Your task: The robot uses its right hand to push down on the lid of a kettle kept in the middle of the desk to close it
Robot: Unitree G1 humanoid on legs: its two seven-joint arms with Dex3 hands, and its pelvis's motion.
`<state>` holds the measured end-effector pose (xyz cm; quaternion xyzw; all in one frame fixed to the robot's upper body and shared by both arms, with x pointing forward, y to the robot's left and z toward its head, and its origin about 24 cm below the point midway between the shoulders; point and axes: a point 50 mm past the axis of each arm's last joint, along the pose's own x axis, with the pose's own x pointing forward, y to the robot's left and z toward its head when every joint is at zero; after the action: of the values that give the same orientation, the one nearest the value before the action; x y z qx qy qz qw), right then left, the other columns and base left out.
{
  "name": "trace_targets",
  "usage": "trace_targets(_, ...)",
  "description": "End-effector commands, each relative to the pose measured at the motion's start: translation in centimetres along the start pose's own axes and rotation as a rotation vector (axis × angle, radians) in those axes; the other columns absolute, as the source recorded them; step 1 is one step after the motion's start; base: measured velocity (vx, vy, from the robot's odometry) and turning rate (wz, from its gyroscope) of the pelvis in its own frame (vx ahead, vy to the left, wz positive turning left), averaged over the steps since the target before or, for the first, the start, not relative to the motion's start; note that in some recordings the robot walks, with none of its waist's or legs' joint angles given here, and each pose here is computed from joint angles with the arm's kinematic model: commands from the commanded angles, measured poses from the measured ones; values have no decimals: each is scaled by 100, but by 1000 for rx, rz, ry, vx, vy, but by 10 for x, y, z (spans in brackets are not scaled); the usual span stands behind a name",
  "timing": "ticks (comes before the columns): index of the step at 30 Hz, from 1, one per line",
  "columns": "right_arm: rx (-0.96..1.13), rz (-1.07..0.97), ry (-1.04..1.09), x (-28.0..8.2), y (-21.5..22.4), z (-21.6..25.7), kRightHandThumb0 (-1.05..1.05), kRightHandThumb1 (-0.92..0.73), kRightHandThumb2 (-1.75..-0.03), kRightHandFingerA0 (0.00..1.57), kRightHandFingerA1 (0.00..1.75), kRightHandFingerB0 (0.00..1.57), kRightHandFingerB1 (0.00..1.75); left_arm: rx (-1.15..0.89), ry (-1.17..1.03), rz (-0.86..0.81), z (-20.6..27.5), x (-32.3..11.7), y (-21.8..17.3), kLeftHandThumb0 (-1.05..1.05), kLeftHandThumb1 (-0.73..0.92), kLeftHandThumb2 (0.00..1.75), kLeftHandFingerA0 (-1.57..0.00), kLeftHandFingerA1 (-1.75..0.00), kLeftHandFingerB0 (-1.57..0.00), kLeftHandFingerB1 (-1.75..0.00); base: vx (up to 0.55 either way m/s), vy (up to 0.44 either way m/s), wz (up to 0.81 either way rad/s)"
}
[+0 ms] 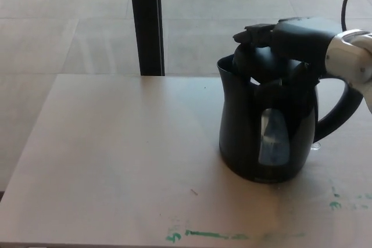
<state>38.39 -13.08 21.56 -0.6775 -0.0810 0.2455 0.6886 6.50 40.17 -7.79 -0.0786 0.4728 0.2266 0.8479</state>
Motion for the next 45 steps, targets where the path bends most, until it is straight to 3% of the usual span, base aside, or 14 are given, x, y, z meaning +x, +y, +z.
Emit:
trace_targets(1, 47, 167, 32, 5, 66, -8, -87, -78, -64, 15, 44, 17, 31, -7, -16, 6, 6, -4, 9, -64, 66, 60, -52, -51, -37, -36, 0, 0, 0)
trace_targets(12, 63, 327, 107, 5, 150, -8, -88, -78, -64, 17, 43, 18, 30, 17, -30, -4, 13, -3, 6, -64, 53, 90, -48, -63, -32, -50, 0, 0, 0)
trace_targets(15, 76, 377, 97, 4, 171, -4, -88, -76, -64, 14, 47, 18, 31, 35, -28, 0, 13, -2, 5, -65, 66, 60, -55, -54, -38, -37, 0, 0, 0)
trace_targets(17, 46, 399, 101, 4, 176, -1, -90, -78, -65, 13, 47, 15, 31, 23, -41, -3, 17, -1, 3, -67, 54, 90, -51, -63, -30, -49, 0, 0, 0)
trace_targets(22, -64, 461, 91, 0, 197, 7, -93, -82, -65, 4, 47, 9, 34, -7, -35, 6, 20, 0, 3, -64, 65, 60, -52, -53, -40, -37, 0, 0, 0)
trace_targets(23, -86, 499, 117, 0, 204, 6, -90, -62, -106, 0, 43, 9, 37, -8, -34, 6, 19, 0, 2, -67, 54, 89, -49, -61, -35, -50, 0, 0, 0)
trace_targets(24, -91, 504, 118, -1, 206, 5, -92, -80, -64, 1, 49, 9, 36, -10, -34, 10, 19, 0, 2, -64, 52, 89, -50, -61, -36, -50, 0, 0, 0)
trace_targets(25, -93, 513, 118, -2, 208, 4, -88, -60, -103, 3, 45, 8, 39, -9, -34, 11, 18, 1, 2, -63, 65, 60, -56, -54, -40, -37, 0, 0, 0)
trace_targets(26, -92, 524, 125, -4, 209, 2, -92, -63, -105, 0, 46, 9, 38, -4, -33, 3, 15, 0, 1, -66, 52, 89, -48, -61, -32, -48, 0, 0, 0)
trace_targets(32, -59, 460, 167, -3, 183, -14, -87, -63, -104, 4, 46, 8, 34, 14, -32, 7, 17, 0, 2, -65, 67, 60, -55, -52, -33, -36, 0, 0, 0)
trace_targets(33, -43, 429, 180, -1, 171, -19, -90, -82, -65, 7, 43, 11, 29, 7, -33, 15, 16, 0, 3, -65, 64, 60, -57, -50, -37, -36, 0, 0, 0)
trace_targets(34, -35, 389, 179, -1, 158, -24, -96, -67, -107, 3, 50, 6, 37, -1, -32, 22, 15, -1, 4, -67, 53, 89, -52, -61, -31, -48, 0, 0, 0)
trace_targets(35, -38, 366, 177, -1, 150, -27, -93, -67, -108, 2, 50, 2, 36, 1, -32, 23, 14, -1, 5, -64, 64, 59, -59, -54, -42, -37, 0, 0, 0)
trace_targets(45, 97, 239, 208, -1, 65, -42, -92, -63, -107, 8, 26, 7, 33, -12, -24, 15, 10, -3, 8, -66, 51, 87, -49, -61, -30, -49, 0, 0, 0)
